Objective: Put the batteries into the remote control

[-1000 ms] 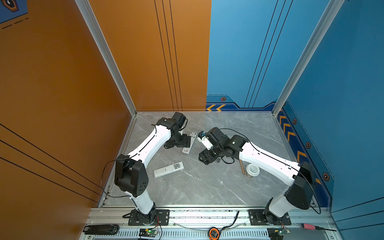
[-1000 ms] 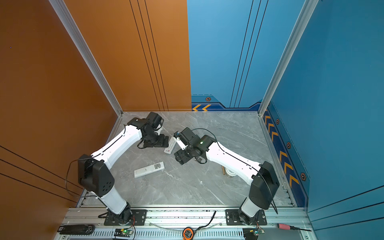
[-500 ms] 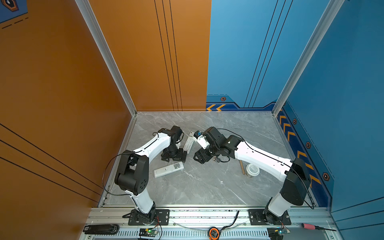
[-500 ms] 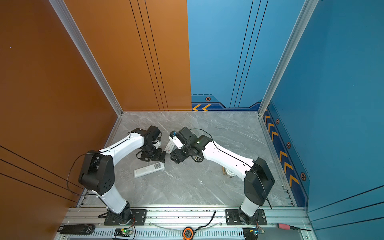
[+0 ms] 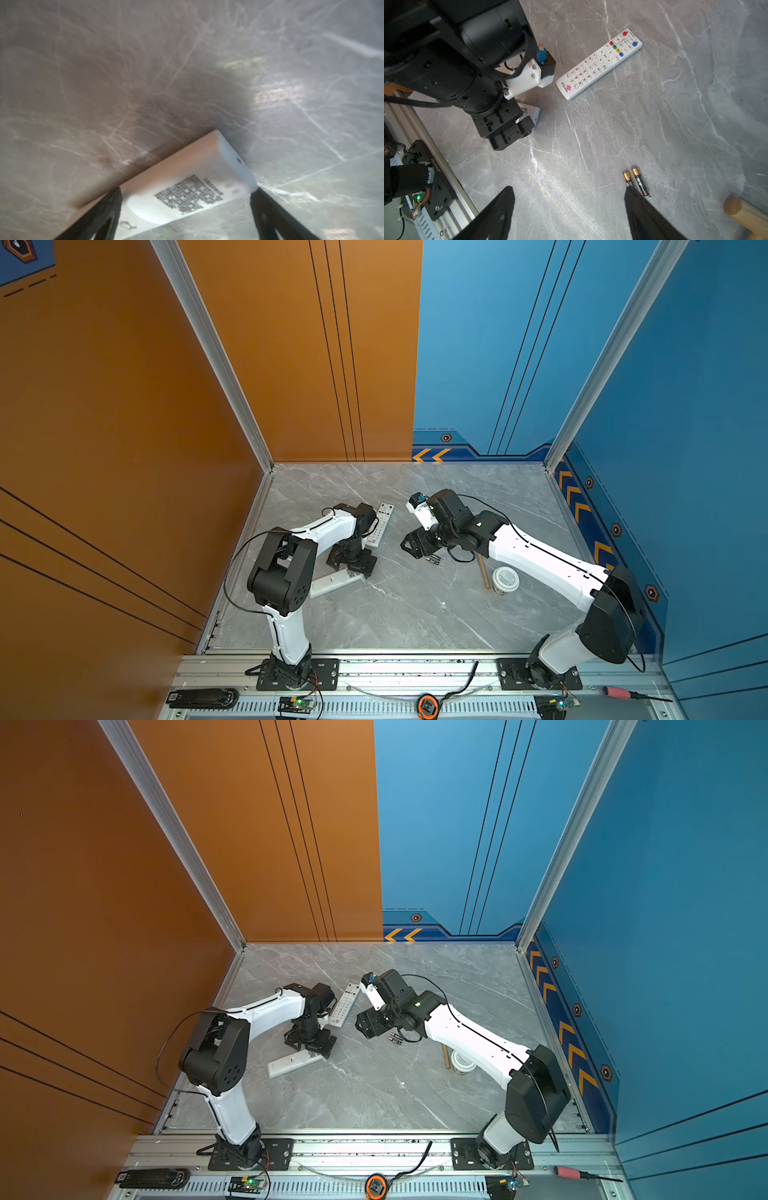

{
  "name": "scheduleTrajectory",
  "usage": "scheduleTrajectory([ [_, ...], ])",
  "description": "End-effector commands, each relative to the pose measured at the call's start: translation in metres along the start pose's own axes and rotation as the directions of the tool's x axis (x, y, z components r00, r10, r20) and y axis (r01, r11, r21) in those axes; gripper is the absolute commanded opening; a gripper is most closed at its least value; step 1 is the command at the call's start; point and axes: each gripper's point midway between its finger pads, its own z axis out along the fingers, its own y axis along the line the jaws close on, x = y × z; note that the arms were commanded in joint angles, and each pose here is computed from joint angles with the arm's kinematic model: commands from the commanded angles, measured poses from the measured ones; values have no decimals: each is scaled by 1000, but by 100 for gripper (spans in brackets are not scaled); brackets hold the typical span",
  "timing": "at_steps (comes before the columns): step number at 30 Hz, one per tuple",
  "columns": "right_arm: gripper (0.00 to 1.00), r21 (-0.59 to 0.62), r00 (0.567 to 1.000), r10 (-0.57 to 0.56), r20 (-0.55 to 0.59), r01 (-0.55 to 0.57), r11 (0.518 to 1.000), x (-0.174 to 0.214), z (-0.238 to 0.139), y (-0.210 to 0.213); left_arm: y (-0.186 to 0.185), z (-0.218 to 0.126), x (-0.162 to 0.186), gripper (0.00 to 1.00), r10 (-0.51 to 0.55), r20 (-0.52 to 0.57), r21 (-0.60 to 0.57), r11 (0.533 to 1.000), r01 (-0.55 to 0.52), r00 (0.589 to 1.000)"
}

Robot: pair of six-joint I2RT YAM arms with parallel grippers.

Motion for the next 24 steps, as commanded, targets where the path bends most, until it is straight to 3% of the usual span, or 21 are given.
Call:
scheduleTrajectory([
  [1, 81, -17, 999, 22, 30, -21, 1000, -4, -7, 1, 7, 11, 13, 91, 45, -53, -93, 994, -50, 998],
  [4, 81, -15, 999, 28, 25, -27, 1000, -2, -6, -2, 7, 13, 15, 90, 93, -60, -143, 985, -100, 994],
  [6, 81, -14, 999, 30, 24, -30, 999, -1, -6, -2, 7, 17, 16, 83, 99, -75, -152, 982, -110, 992],
  [12, 80, 3, 999, 42, 31, -43, 999, -2, -8, -6, -16, 6, 10, 33, 158, -20, -92, 983, -159, 987],
  [15, 80, 30, 997, 63, 33, -64, 998, 4, -11, -11, -30, -12, 6, 20, 136, 39, -18, 991, -135, 990],
  [18, 80, 109, 990, 138, 38, -142, 984, 17, -14, -28, -51, -36, -3, 16, 51, 104, 93, 994, -61, 993],
  [20, 80, 149, 980, 194, 38, -197, 969, 30, -15, -37, -60, -48, -7, 16, 20, 122, 105, 994, -33, 992],
  [21, 79, 160, 977, 209, 42, -213, 964, 34, -16, -39, -60, -54, -9, 19, 8, 128, 96, 995, -20, 992],
  [24, 79, 172, 968, 244, 54, -250, 953, 43, -19, -41, -53, -65, -12, 46, -59, 150, 123, 992, 40, 987],
])
